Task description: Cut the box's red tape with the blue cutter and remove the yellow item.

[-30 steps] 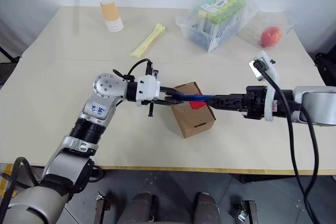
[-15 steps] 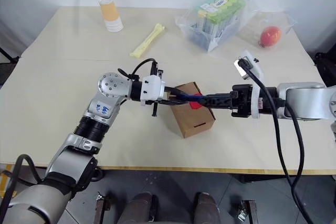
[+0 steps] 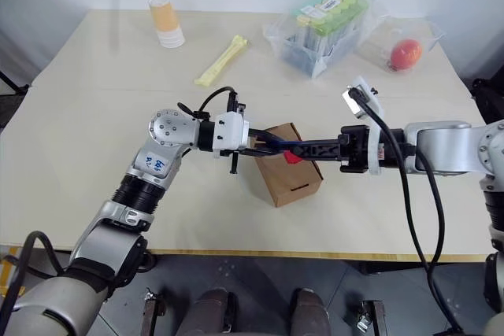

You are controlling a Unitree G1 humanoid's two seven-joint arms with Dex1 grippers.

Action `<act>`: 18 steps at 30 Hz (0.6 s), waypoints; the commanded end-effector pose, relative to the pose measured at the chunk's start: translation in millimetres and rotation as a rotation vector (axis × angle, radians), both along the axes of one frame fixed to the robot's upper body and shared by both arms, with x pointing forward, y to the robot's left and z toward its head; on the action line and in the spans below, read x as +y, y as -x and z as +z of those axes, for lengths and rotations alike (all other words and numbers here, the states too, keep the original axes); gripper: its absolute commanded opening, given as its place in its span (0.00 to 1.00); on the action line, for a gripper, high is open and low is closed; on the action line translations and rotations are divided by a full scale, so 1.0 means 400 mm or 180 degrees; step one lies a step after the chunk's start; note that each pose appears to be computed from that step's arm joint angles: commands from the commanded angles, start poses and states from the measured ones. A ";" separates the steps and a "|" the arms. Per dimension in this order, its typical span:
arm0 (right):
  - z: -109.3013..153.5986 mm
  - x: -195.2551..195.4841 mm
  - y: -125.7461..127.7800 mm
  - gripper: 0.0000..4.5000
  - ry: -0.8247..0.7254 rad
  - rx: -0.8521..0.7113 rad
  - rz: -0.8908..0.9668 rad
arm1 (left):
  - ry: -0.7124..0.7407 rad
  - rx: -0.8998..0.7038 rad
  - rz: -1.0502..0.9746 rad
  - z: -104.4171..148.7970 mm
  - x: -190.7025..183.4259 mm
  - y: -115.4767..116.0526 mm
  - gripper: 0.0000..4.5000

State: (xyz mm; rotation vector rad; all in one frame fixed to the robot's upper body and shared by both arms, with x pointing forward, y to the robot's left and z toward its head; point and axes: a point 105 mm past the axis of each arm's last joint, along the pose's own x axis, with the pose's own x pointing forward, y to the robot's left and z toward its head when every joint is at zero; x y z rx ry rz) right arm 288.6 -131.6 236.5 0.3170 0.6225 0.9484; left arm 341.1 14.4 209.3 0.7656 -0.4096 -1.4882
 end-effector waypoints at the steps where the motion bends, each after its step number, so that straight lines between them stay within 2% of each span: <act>1: 0.028 0.003 -0.006 0.50 -0.0063 -0.0159 -0.0014 | 0.0042 -0.0172 -0.0046 0.031 -0.014 0.008 0.08; 16: 0.034 -0.018 -0.013 0.50 -0.0117 -0.0242 -0.0147 | 0.0028 -0.0129 -0.0010 0.018 -0.013 0.005 0.08; 18: 0.034 -0.019 -0.013 0.41 -0.0124 -0.0246 -0.0153 | 0.0030 -0.0126 -0.0006 0.018 -0.012 0.004 0.08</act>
